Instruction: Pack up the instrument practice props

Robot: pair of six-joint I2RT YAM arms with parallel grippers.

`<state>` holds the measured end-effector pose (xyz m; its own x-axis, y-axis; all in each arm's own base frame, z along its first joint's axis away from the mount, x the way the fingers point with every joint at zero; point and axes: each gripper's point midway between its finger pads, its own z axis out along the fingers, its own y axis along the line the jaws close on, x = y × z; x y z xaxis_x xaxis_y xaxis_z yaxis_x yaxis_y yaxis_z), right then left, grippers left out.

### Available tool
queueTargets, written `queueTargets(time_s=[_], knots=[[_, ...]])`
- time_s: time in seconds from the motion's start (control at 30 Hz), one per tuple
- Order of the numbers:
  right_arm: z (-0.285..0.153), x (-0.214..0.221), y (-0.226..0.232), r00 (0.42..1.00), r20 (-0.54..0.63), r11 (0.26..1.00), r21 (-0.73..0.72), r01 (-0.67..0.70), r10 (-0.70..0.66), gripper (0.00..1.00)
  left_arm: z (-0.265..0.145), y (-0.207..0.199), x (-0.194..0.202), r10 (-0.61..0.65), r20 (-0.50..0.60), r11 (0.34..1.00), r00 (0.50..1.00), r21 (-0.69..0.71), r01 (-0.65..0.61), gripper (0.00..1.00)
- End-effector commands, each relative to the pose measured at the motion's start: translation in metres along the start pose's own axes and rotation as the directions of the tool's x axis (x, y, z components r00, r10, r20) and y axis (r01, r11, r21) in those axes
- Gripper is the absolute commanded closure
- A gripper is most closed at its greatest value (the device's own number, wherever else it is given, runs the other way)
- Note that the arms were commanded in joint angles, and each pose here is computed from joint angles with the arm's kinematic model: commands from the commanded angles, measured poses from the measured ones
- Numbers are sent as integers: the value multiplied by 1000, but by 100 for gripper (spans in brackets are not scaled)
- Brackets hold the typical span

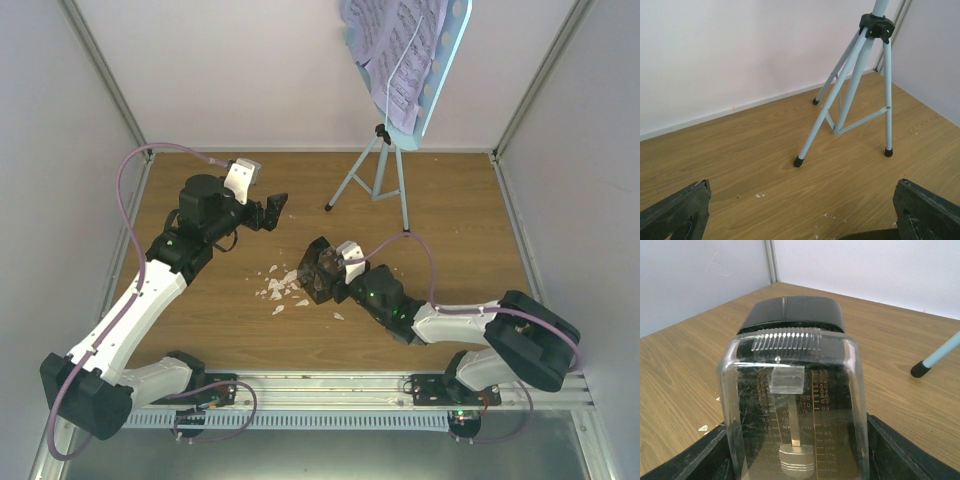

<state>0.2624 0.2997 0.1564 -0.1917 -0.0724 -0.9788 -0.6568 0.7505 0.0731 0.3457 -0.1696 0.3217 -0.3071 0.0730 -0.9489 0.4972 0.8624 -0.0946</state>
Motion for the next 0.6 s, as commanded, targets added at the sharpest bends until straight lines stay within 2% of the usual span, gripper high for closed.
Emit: queueTargets(time_s=[0.0, 0.57], knots=[[4, -15, 0, 999, 39, 1000, 18, -20, 20, 49, -2, 0, -11, 15, 50, 1000, 999, 7, -15, 1], [11, 14, 2, 1000, -12, 1000, -2, 7, -7, 46, -1, 0, -10, 14, 49, 1000, 999, 7, -15, 1]])
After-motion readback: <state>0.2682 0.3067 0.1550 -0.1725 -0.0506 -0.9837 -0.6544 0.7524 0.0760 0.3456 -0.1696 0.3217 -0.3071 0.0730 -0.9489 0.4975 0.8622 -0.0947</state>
